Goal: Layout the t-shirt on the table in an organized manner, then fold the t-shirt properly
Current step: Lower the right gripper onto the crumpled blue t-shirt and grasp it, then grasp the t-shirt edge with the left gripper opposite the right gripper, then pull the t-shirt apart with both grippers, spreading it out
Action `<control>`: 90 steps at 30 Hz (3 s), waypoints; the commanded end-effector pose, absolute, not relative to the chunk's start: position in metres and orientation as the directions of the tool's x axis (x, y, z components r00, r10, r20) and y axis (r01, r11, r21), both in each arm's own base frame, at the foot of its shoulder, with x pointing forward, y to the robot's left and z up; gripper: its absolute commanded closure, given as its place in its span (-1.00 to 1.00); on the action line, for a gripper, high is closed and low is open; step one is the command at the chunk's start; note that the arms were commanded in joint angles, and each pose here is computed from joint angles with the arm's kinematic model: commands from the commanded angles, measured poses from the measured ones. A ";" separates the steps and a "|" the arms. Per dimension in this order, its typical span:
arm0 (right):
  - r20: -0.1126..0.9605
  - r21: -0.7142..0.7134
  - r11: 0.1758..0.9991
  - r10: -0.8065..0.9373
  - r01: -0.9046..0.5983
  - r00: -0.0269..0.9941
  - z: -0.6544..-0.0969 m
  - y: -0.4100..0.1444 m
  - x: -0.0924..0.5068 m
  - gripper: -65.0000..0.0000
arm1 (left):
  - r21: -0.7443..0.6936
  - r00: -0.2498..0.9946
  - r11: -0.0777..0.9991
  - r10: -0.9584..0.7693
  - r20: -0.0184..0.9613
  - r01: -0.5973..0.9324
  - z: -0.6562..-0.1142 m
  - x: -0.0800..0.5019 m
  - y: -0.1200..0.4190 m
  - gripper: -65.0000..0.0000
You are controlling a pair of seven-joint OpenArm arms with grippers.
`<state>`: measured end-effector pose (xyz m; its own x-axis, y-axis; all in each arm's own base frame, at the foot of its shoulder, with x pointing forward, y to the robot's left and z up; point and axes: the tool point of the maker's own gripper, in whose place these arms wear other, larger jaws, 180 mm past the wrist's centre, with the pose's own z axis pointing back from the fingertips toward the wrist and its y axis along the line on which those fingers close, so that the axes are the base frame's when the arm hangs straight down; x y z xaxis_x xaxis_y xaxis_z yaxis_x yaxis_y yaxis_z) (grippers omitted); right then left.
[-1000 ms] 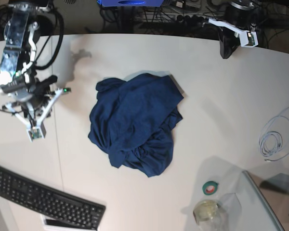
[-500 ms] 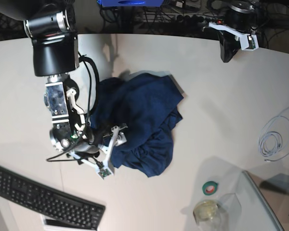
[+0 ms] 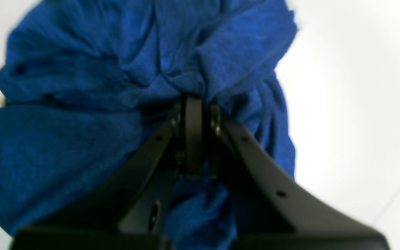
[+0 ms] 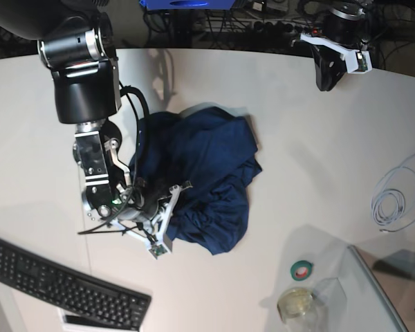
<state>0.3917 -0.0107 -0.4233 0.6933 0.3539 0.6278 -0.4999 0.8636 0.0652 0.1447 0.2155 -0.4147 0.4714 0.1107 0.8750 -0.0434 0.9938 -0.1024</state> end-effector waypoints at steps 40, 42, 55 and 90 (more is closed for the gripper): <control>0.696 -0.156 0.972 0.235 -0.176 0.678 -0.353 -0.172 0.297 1.00 | -0.250 0.582 0.923 0.036 0.812 0.292 -0.426 0.333 0.035 0.98; 0.695 -0.161 0.977 0.213 -0.141 0.687 -0.353 -0.185 0.296 1.00 | -0.249 0.608 0.924 0.024 0.794 0.289 -0.438 0.330 0.033 1.00; 0.652 -0.112 0.986 -0.023 0.126 0.758 -0.398 -0.271 0.268 1.00 | -0.214 0.647 0.938 -0.014 0.763 0.272 -0.458 0.304 0.061 1.00; 0.510 0.054 0.987 0.105 -0.154 0.854 -0.473 -0.186 0.272 0.81 | 0.038 0.703 0.982 -0.159 0.693 0.185 -0.503 0.241 0.111 1.00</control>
